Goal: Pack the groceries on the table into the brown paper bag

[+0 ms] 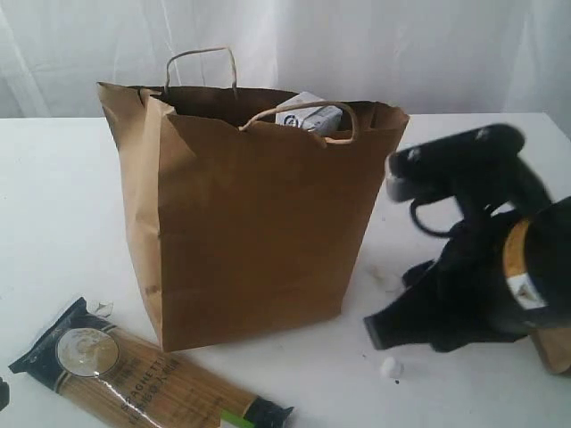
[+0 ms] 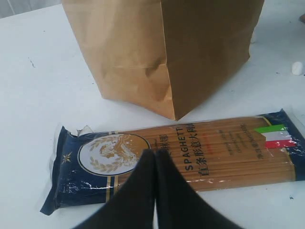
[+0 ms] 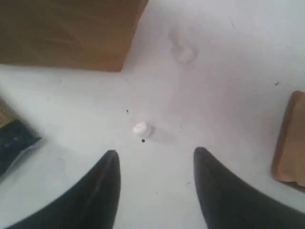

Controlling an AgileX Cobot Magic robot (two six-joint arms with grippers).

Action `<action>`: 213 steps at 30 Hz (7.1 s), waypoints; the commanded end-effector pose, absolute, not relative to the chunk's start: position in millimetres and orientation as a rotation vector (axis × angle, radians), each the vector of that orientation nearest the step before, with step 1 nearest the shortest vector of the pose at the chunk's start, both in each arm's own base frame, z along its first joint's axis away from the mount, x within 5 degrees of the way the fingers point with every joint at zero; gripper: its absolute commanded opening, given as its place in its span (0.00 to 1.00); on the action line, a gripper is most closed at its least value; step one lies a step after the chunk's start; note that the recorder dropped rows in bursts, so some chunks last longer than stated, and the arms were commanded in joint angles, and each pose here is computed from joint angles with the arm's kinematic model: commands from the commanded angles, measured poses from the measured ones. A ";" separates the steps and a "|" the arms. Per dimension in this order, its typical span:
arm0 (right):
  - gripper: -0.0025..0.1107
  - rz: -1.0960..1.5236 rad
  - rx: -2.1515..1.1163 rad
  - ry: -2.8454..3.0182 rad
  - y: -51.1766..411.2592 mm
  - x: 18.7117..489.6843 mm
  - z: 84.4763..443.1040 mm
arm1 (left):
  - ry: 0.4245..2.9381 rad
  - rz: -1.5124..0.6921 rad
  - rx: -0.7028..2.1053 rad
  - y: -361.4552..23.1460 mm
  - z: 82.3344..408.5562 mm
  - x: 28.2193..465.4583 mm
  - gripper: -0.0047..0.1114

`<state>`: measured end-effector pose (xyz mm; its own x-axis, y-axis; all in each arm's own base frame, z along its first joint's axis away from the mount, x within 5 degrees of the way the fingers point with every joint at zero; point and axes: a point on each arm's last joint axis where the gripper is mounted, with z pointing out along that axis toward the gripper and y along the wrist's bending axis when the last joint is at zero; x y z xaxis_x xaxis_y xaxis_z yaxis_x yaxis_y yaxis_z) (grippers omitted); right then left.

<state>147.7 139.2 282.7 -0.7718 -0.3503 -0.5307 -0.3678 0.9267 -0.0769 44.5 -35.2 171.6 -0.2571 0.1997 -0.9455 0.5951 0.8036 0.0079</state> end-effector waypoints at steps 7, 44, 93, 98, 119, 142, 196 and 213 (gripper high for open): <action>0.67 -0.238 -0.627 2.607 164.4 177.7 192.6 | 1.824 -0.432 0.603 -35.2 170.8 44.0 0.04; 0.14 -0.226 -0.417 2.850 169.2 183.5 104.7 | 1.824 -0.432 0.603 -35.2 170.8 44.0 0.04; 0.02 0.355 -1.056 1.863 289.0 137.0 377.0 | 1.824 -0.432 0.603 -35.2 170.8 44.0 0.04; 0.02 0.161 -0.992 1.732 279.5 149.2 416.1 | 1.824 -0.432 0.603 -35.2 170.8 44.0 0.04; 0.02 0.120 -0.621 1.947 234.5 221.9 438.9 | 1.824 -0.432 0.603 -35.2 170.8 44.0 0.04; 0.37 0.023 -0.726 2.094 270.9 257.1 375.4 | 1.824 -0.432 0.603 -35.2 170.8 44.0 0.04; 0.50 0.027 -0.504 2.333 83.4 113.3 339.3 | 1.824 -0.432 0.603 -35.2 170.8 44.0 0.04; 0.50 -0.085 -0.263 2.341 114.2 154.6 243.7 | 1.824 -0.432 0.603 -35.2 170.8 44.0 0.04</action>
